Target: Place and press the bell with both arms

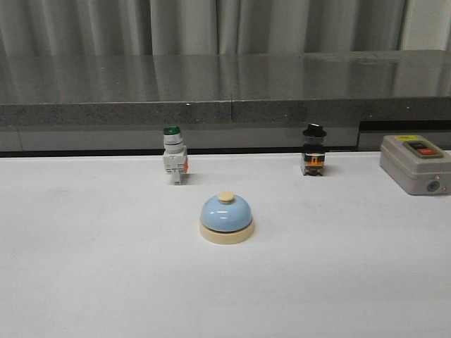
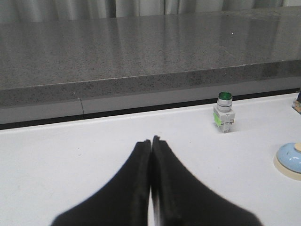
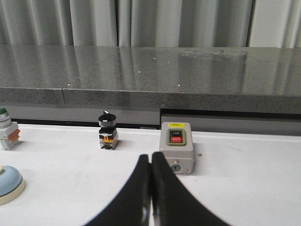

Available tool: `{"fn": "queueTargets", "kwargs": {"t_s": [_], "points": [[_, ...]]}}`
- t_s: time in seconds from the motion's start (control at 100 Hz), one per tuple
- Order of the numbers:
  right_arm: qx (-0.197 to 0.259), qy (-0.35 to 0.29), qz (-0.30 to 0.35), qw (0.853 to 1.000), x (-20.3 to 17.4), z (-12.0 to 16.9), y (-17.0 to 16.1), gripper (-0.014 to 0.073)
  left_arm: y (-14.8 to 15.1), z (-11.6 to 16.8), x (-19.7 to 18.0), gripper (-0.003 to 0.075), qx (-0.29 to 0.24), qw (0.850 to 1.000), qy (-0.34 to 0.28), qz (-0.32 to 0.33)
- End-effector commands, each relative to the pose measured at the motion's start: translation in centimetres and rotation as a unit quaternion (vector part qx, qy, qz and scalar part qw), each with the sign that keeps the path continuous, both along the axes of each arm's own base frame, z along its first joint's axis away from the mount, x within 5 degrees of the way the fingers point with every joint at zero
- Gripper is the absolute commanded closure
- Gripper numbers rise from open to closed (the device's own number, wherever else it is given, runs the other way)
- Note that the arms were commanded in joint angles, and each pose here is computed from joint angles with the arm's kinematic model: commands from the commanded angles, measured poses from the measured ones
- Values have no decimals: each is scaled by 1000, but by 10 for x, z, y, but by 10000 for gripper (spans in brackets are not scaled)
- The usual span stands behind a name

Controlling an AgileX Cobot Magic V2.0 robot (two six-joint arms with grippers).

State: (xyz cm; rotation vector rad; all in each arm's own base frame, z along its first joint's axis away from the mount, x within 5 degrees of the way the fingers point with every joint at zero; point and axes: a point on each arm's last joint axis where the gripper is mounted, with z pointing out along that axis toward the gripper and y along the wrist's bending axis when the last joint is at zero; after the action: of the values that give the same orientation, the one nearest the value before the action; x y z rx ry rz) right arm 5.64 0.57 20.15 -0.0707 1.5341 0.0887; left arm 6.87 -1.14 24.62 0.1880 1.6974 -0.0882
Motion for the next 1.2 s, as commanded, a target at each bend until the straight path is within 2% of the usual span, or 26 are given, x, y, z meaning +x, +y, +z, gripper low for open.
{"fn": "queueTargets", "kwargs": {"t_s": [0.0, 0.18, 0.49, 1.19], "points": [[1, -56, -2, 998, -3, 13, 0, 655, 2, 0, -8, 740, -7, 998, -65, 6], [1, -56, -2, 998, -3, 13, 0, 655, 6, -24, -18, 740, -9, 995, -91, 25], [1, -56, -2, 998, -3, 13, 0, 655, 5, -50, -13, 739, 0, 996, -80, 27], [1, -56, -2, 998, -3, 13, 0, 655, 5, -50, -13, 740, -3, 996, -82, 26]]}}
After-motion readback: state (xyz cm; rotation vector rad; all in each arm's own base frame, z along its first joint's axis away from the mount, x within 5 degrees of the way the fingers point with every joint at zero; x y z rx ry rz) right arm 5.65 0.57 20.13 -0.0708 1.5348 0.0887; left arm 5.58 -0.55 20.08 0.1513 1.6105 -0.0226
